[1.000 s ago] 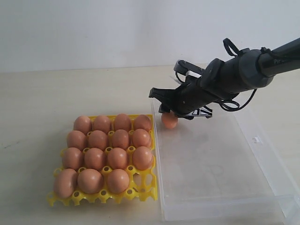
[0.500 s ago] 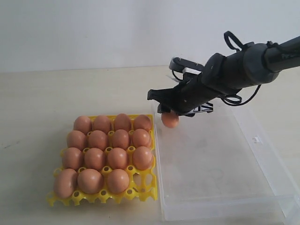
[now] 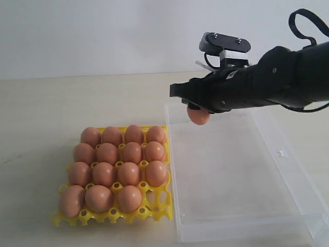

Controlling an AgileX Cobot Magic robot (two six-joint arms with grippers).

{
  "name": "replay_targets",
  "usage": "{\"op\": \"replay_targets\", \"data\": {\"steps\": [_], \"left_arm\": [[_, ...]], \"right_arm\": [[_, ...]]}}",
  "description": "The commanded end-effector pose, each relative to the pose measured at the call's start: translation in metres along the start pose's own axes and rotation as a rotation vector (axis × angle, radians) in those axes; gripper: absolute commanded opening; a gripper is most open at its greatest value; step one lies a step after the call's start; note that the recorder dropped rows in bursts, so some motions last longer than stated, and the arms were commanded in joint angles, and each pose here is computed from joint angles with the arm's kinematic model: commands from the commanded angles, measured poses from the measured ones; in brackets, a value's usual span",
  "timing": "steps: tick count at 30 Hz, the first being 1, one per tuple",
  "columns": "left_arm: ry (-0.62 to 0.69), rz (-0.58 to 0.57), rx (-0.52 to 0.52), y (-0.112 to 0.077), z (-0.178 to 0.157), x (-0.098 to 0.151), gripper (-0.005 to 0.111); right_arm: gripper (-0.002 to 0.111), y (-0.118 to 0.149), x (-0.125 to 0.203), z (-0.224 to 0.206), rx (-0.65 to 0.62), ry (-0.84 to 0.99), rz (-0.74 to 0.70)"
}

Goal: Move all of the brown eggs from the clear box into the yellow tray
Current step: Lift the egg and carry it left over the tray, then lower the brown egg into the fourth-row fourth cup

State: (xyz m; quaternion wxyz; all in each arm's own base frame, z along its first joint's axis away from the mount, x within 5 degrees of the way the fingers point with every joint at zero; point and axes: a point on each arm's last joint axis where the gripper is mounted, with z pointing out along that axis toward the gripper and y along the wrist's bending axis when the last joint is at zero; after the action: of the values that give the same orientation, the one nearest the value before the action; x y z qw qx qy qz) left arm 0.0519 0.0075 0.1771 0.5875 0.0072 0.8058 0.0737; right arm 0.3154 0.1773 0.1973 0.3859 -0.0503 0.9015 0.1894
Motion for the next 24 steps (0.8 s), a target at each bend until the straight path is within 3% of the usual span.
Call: {"op": "replay_targets", "data": {"steps": [1, 14, 24], "left_arm": [[-0.013, -0.001, 0.004, 0.000, 0.000, -0.002, 0.000], [-0.013, -0.005, 0.004, 0.000, 0.000, -0.002, 0.000], [-0.013, -0.003, 0.004, 0.000, 0.000, -0.002, 0.000]], "right_arm": [[0.000, 0.022, 0.012, -0.026, -0.044, -0.122, -0.097], [0.000, 0.059, 0.076, -0.051, -0.144, -0.337, -0.292], [0.000, 0.066, 0.090, -0.050, -0.224, -0.249, -0.298]]}}
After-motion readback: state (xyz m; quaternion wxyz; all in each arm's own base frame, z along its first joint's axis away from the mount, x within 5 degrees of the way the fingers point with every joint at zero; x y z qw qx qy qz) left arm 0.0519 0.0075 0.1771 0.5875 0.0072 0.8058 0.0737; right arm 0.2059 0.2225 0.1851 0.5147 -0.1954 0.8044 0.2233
